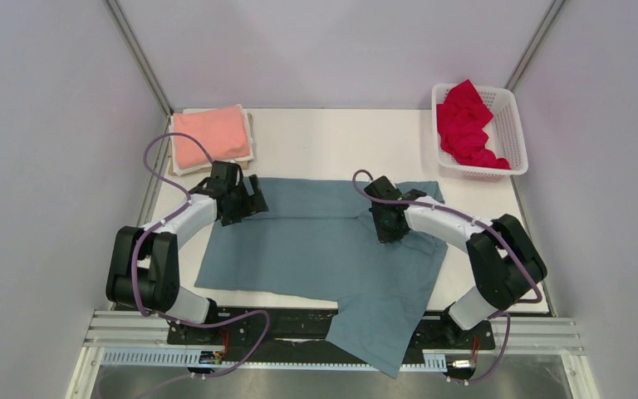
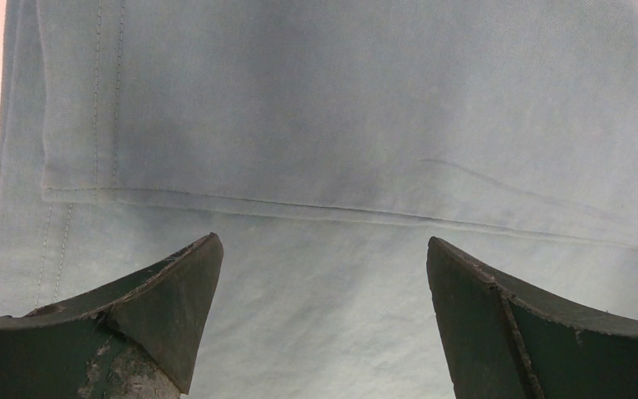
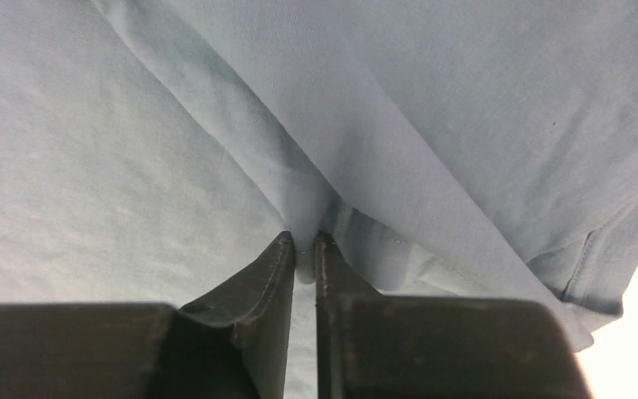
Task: Fold and stack the t-shirts
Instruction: Fold the flattened tshirt in 1/3 of the way, then grab the side of the flattened tshirt closest away from the robot with both arms
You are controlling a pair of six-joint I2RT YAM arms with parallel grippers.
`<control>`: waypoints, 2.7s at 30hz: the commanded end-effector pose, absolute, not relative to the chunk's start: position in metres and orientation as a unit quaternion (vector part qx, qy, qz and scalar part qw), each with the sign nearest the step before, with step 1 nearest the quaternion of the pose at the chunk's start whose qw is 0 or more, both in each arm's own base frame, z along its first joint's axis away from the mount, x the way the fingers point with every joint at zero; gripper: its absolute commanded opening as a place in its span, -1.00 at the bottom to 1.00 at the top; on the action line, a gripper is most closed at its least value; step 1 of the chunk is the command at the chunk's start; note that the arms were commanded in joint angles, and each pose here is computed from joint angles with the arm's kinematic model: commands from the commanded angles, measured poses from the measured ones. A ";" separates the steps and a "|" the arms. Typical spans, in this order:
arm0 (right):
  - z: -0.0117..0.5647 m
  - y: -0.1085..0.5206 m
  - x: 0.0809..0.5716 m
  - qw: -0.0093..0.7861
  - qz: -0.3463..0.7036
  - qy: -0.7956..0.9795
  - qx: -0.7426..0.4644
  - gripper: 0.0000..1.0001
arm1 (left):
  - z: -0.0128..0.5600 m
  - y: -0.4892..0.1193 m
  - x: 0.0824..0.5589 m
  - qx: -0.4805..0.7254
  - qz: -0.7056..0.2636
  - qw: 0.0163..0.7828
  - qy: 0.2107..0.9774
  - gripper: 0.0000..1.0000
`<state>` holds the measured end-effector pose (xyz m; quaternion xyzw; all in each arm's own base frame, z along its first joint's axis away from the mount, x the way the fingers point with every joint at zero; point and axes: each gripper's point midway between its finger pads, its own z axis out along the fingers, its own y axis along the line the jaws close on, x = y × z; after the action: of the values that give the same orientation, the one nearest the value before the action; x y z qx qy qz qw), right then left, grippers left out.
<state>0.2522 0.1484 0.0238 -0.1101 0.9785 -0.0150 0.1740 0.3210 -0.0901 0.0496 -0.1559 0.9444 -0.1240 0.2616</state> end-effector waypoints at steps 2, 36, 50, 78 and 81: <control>0.061 0.162 0.259 0.209 0.028 0.972 -0.105 -0.81 | 0.060 -0.095 0.330 -0.147 -0.137 0.285 0.937 1.00; 0.060 0.096 0.356 0.250 0.043 0.957 0.142 1.00 | 0.073 -0.103 0.397 -0.157 -0.142 0.293 0.932 1.00; -0.002 0.080 0.437 0.239 0.020 0.964 0.112 1.00 | 0.031 -0.061 0.421 -0.223 -0.076 0.259 0.937 1.00; 0.128 0.109 0.323 0.375 0.106 0.916 0.098 1.00 | 0.075 -0.016 0.177 -0.439 0.005 0.284 0.852 1.00; 0.124 0.112 0.318 0.367 0.116 0.918 0.092 1.00 | 0.064 -0.018 0.169 -0.464 -0.019 0.287 0.838 1.00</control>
<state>0.3194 0.1022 0.1151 0.0793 0.9267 0.0796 0.3587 0.1736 -0.0201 0.0679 -0.3864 0.8803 0.0044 0.2751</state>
